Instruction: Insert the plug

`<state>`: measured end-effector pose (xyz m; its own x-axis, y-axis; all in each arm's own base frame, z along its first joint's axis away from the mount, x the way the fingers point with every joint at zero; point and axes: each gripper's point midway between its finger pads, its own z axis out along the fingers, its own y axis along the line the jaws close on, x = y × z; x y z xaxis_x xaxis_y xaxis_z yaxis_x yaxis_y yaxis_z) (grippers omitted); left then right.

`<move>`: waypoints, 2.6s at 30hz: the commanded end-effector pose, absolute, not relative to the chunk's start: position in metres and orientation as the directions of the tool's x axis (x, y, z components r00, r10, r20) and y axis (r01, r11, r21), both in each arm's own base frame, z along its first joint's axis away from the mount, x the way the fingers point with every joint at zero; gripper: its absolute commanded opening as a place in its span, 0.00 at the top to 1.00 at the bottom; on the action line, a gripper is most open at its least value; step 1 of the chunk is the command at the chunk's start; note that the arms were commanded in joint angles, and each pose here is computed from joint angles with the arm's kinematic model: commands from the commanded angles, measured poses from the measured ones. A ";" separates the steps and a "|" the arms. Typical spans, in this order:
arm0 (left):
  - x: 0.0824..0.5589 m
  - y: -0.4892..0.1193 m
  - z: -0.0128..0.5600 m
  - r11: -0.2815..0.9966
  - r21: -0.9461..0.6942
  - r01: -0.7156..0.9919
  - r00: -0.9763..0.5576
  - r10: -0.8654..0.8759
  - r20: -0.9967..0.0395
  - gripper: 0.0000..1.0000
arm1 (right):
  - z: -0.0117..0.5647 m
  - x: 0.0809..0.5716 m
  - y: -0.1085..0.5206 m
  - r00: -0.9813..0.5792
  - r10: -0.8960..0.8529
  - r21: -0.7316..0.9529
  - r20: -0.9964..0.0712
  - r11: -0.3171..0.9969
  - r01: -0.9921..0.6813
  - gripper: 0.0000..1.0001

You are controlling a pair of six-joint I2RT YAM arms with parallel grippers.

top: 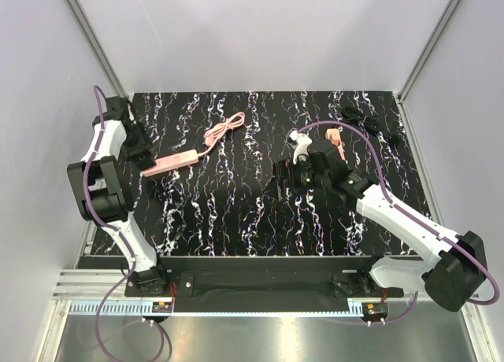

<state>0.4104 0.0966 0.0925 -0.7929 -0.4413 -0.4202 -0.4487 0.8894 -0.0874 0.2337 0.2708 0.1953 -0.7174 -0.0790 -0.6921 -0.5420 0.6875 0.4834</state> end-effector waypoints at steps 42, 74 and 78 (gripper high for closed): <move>0.386 0.086 0.073 0.921 -0.011 -0.390 -0.876 -0.375 -0.303 1.00 | 0.200 0.240 0.272 -0.687 -0.076 0.463 -0.723 0.684 -0.564 0.00; 0.373 0.069 0.022 0.933 -0.057 -0.355 -0.903 -0.358 -0.235 0.56 | 0.200 0.238 0.270 -0.682 -0.078 0.460 -0.727 0.682 -0.568 0.00; 0.379 0.066 0.050 0.935 -0.087 -0.344 -0.891 -0.354 -0.283 0.22 | 0.201 0.238 0.272 -0.690 -0.080 0.466 -0.719 0.681 -0.565 0.00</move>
